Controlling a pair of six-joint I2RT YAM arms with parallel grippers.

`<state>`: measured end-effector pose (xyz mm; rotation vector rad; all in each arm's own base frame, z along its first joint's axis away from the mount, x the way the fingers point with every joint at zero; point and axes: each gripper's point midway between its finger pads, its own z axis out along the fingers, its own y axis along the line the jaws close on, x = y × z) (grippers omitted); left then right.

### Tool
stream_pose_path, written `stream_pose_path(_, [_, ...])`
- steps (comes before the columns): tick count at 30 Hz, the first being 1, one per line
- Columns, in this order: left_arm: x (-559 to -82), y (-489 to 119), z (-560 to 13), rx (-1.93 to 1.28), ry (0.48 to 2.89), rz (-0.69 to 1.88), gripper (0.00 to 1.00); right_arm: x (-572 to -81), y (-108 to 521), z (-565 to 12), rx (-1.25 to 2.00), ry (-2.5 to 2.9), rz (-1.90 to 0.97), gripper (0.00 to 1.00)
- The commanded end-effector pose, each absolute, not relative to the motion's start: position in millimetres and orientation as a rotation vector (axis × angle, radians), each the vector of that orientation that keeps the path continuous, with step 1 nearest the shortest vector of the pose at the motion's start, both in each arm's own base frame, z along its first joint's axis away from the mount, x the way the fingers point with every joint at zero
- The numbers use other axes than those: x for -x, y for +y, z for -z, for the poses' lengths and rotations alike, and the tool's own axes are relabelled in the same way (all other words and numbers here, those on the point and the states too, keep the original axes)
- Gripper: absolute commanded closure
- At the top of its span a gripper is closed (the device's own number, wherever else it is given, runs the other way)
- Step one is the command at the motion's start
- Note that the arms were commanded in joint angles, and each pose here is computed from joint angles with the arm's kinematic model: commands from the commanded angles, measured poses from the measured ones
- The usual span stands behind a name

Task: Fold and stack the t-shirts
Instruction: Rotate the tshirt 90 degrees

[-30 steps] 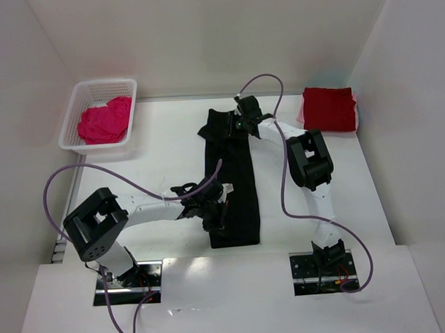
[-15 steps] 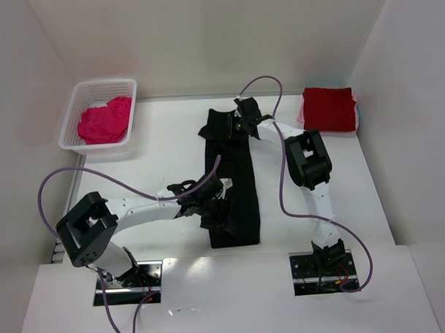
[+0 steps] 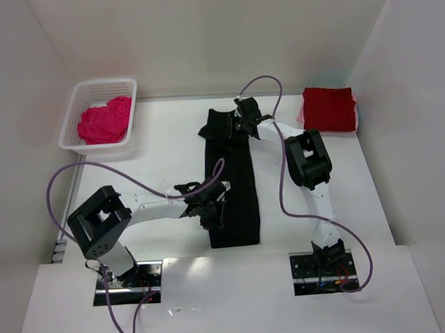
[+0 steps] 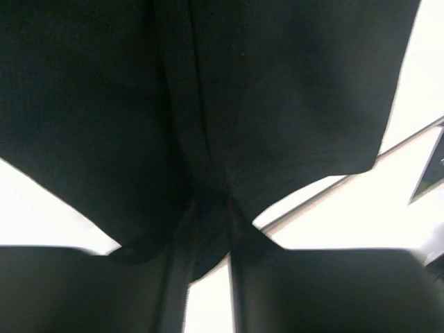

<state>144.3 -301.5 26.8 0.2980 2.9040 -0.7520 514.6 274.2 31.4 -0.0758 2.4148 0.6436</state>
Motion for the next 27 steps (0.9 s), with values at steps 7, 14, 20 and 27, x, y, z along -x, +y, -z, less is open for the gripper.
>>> stream_pose_path(7, [-141.2,-314.6,-30.4,-0.341,2.906,0.837,0.93,-526.1,277.9,-32.1,0.105,2.403,-0.592,0.64])
stream_pose_path(14, [-131.2,-310.1,-53.9,-0.253,2.903,0.907,0.99,-531.5,280.6,-26.1,0.093,2.41,-0.594,0.66])
stream_pose_path(20, [-119.0,-314.6,-65.3,-0.302,2.909,1.019,0.99,-535.9,285.1,-20.0,0.088,2.424,-0.609,0.67])
stream_pose_path(27, [-103.3,-324.8,-53.3,-0.406,2.953,1.055,0.99,-541.3,285.8,-19.2,0.083,2.42,-0.6,0.67])
